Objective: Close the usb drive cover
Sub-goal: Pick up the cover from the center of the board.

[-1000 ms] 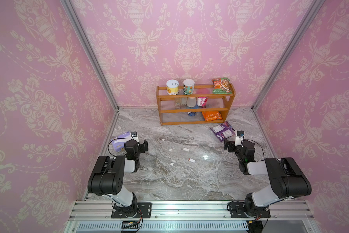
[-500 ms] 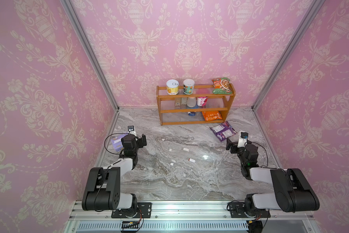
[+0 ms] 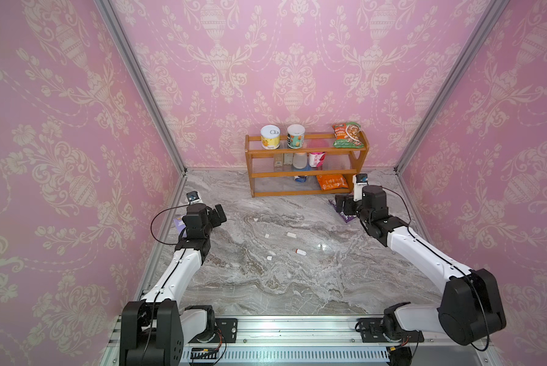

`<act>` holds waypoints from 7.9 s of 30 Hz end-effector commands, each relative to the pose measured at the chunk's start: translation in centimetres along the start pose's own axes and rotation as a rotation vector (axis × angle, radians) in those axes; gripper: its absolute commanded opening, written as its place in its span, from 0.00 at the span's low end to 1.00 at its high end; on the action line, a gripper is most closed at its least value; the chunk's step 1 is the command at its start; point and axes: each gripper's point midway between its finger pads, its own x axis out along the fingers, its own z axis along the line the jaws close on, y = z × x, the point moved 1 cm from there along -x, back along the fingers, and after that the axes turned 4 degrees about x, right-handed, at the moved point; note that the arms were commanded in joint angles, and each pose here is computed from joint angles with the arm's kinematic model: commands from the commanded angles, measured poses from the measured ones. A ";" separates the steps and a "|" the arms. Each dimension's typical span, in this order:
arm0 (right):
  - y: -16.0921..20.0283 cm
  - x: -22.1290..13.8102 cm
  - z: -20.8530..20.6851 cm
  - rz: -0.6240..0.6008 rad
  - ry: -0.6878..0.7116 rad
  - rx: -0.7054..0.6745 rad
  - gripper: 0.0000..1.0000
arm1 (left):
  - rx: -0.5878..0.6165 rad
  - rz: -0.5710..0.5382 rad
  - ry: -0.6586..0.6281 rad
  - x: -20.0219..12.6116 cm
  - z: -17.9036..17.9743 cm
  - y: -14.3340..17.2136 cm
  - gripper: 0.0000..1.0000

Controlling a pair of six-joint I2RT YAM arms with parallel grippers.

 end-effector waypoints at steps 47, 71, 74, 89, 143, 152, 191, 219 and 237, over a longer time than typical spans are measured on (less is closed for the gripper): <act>12.1 15.5 27.5 0.640 -0.409 -0.272 0.93 | -0.264 0.231 0.067 -2.1 -1.8 2.5 0.99; 14.8 12.3 26.5 0.647 -0.321 -0.489 0.82 | -0.260 0.346 0.137 0.6 -3.7 3.7 0.99; 15.3 11.6 26.6 0.649 -0.377 -0.526 0.77 | -0.264 0.351 0.137 0.6 -3.7 3.8 0.99; 18.1 9.4 25.9 0.678 -0.564 -0.791 0.70 | -0.250 0.387 0.114 0.3 -3.2 5.3 0.99; 22.1 9.1 24.4 0.825 -0.629 -0.891 0.01 | -0.270 0.450 0.196 -0.1 -4.6 5.9 0.98; 15.9 6.2 24.4 0.632 -0.855 -0.561 0.01 | -0.313 0.527 0.447 -1.0 -8.8 5.5 0.79; 9.2 0.1 23.0 0.360 -0.997 -0.482 0.08 | -0.387 0.843 0.957 -5.6 -21.8 10.5 0.46; 9.5 -1.2 23.0 0.293 -0.988 -0.587 0.10 | -0.336 0.938 0.991 -7.6 -22.5 12.8 0.42; 8.6 -0.2 23.5 0.224 -0.968 -0.565 0.14 | -0.333 0.982 1.022 -8.1 -23.3 13.6 0.15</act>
